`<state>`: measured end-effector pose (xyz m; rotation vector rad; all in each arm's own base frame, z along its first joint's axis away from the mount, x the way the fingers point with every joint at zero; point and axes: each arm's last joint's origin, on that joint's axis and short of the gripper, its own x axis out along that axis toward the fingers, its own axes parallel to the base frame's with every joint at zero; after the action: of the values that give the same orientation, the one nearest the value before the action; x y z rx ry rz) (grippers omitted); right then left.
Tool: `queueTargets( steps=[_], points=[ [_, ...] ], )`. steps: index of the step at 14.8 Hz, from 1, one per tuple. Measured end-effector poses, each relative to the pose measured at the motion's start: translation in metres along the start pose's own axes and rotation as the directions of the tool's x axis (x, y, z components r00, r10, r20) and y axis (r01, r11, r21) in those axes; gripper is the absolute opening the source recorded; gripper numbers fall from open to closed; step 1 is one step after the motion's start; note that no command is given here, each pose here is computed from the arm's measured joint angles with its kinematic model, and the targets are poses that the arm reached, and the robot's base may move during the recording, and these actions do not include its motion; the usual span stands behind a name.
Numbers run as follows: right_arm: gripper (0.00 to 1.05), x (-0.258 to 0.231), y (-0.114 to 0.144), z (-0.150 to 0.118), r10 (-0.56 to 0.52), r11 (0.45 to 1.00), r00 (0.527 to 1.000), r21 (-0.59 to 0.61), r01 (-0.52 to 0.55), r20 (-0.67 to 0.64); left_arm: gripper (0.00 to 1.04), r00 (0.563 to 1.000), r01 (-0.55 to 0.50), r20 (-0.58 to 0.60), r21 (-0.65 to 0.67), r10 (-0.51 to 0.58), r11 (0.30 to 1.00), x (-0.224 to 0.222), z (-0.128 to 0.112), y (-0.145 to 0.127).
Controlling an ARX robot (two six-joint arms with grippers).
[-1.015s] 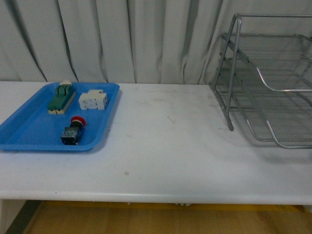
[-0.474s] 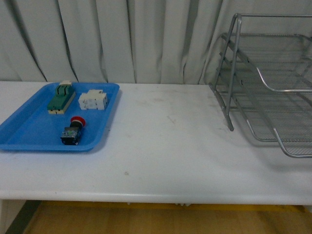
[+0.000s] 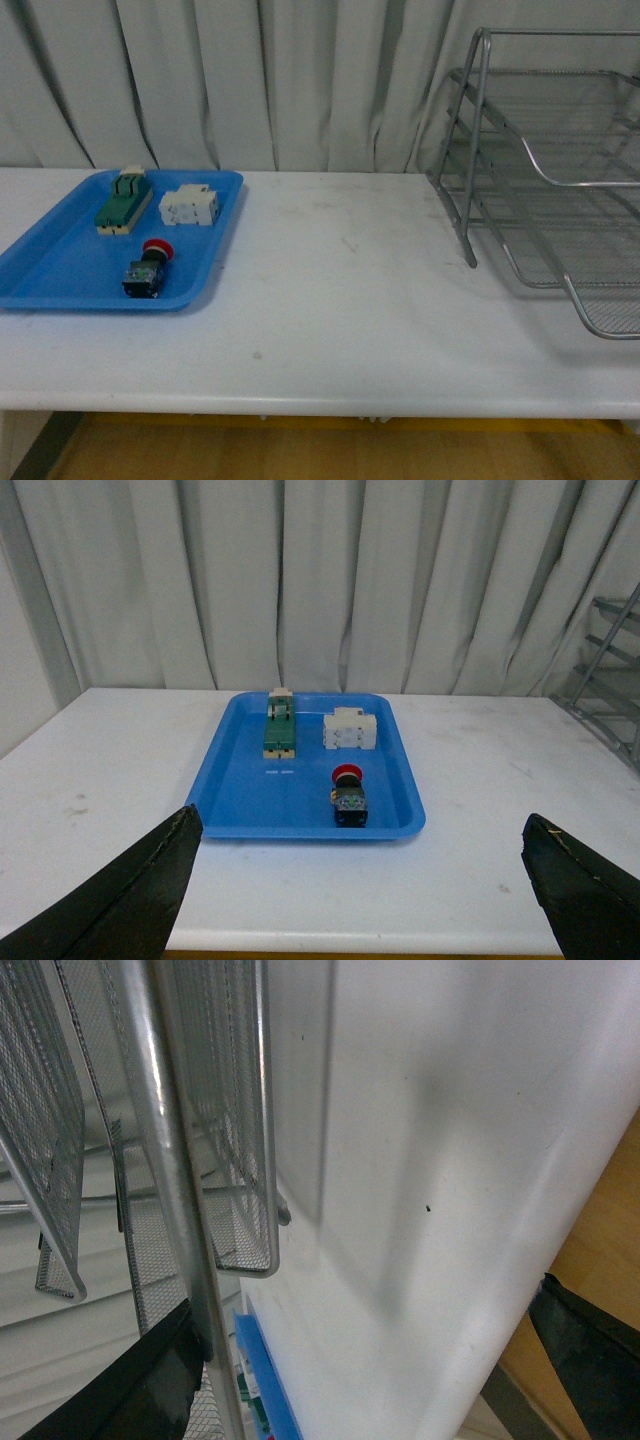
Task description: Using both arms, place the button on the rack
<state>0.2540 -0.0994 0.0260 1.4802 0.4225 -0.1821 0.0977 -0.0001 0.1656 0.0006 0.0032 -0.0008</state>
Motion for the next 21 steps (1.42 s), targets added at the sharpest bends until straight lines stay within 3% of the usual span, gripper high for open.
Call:
queueTargets(
  steps=[2,8,9,10,11,12,13,14,15,17,21],
  points=[
    [0.98,0.000,0.001,0.000,0.004,1.000,1.000,-0.002,-0.004,-0.001,0.98,1.000,0.000,0.000,0.000,0.000,1.000,0.000,0.000,0.000],
    [0.98,-0.007,0.039,0.001,0.128,0.989,0.992,-0.081,-0.127,0.001,0.98,1.000,0.000,0.000,0.000,0.000,1.000,0.000,0.000,0.000],
    [0.98,-0.013,0.041,-0.001,0.134,0.988,0.991,-0.084,-0.134,-0.004,0.98,1.000,0.000,0.000,0.000,0.000,1.000,0.000,0.000,0.000],
    [0.92,-0.023,0.046,-0.009,0.077,0.984,0.996,-0.164,-0.070,0.040,0.98,1.000,0.000,0.000,0.000,0.000,1.000,0.000,0.000,0.000],
    [0.77,-0.056,0.074,-0.031,0.159,0.876,0.981,-0.474,-0.088,0.111,0.98,1.000,-0.001,-0.001,0.000,0.001,1.000,0.000,0.000,0.000],
    [0.61,-0.087,0.113,-0.045,0.363,0.559,0.919,-0.825,-0.082,0.154,0.98,1.000,-0.001,0.000,0.000,0.001,1.000,0.000,0.000,0.000],
    [0.48,-0.101,0.112,-0.056,0.379,0.378,0.912,-0.926,0.001,0.155,0.98,1.000,-0.001,0.000,0.000,0.001,1.000,0.000,0.000,0.000],
    [0.35,-0.110,0.096,-0.067,0.314,0.266,0.938,-0.962,0.062,0.148,0.98,1.000,-0.001,0.000,0.000,0.001,1.000,0.000,0.000,0.000],
    [0.24,-0.117,0.088,-0.074,0.288,0.208,0.945,-0.974,0.095,0.153,0.98,1.000,-0.001,0.000,0.000,0.001,1.000,0.000,0.000,0.000],
    [0.01,-0.136,0.094,-0.084,0.348,0.133,0.923,-0.983,0.123,0.163,0.98,1.000,-0.001,0.000,0.000,0.001,1.000,0.000,0.000,0.000],
    [0.02,-0.159,0.093,-0.101,0.381,0.097,0.911,-0.987,0.131,0.158,0.98,1.000,0.000,0.000,0.000,0.000,1.000,0.000,0.000,0.000]
  ],
)
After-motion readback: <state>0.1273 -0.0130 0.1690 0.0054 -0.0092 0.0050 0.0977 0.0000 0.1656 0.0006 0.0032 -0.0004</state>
